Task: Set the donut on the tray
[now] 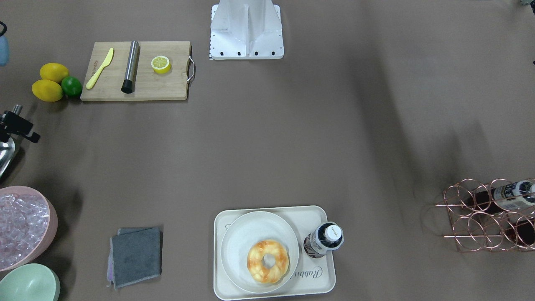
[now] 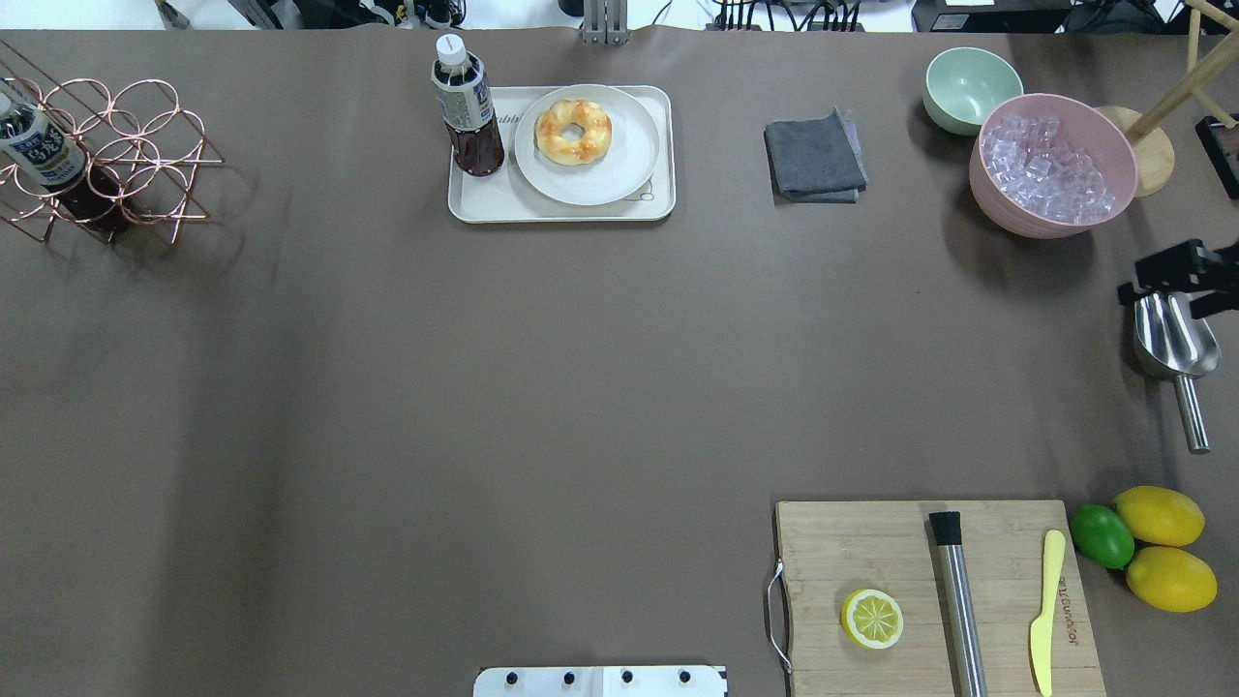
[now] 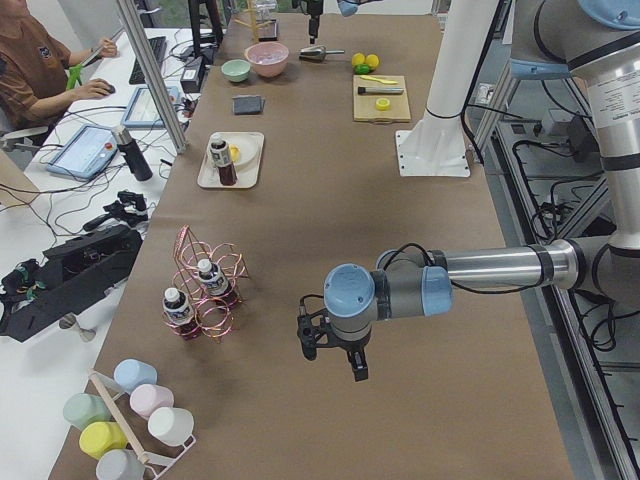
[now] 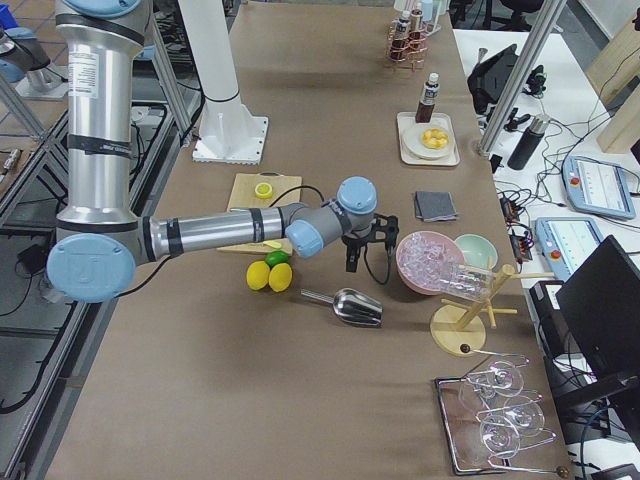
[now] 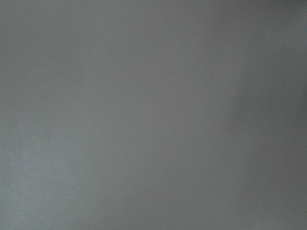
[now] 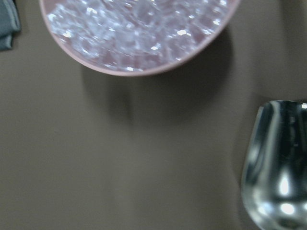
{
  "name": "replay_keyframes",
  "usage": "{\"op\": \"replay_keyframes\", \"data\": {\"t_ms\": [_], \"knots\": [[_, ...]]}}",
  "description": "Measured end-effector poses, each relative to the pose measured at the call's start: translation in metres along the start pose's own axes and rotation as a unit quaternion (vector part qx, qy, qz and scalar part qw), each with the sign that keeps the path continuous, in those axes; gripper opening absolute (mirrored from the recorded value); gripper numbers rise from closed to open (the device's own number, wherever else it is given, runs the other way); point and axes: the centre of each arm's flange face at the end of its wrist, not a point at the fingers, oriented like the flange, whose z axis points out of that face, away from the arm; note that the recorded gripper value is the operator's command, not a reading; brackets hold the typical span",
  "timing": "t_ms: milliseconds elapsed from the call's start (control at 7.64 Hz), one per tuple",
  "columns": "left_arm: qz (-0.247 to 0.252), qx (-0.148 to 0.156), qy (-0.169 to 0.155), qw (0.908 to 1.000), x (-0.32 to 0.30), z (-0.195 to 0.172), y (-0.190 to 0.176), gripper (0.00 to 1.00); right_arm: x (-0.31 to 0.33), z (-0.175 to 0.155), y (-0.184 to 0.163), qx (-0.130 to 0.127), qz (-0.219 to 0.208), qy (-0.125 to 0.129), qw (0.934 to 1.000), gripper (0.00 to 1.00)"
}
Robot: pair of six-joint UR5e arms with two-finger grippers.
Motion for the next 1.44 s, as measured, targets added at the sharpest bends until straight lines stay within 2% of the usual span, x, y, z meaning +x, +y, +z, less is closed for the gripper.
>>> {"op": "replay_keyframes", "data": {"t_ms": [393, 916, 1439], "knots": [[0.0, 0.0, 0.0, 1.0, 0.0, 0.0, 0.0, 0.98, 0.105, -0.009, 0.047, -0.019, -0.069, 0.038, 0.9967, 1.0], [0.0, 0.0, 0.0, 1.0, -0.001, 0.0, 0.001, 0.98, 0.199, -0.041, 0.053, -0.04, -0.133, 0.094, 0.9859, 1.0], [0.0, 0.002, 0.0, 1.0, -0.001, -0.001, 0.0, 0.98, 0.246, -0.045, 0.058, -0.052, -0.152, 0.101, 0.9819, 1.0]]}}
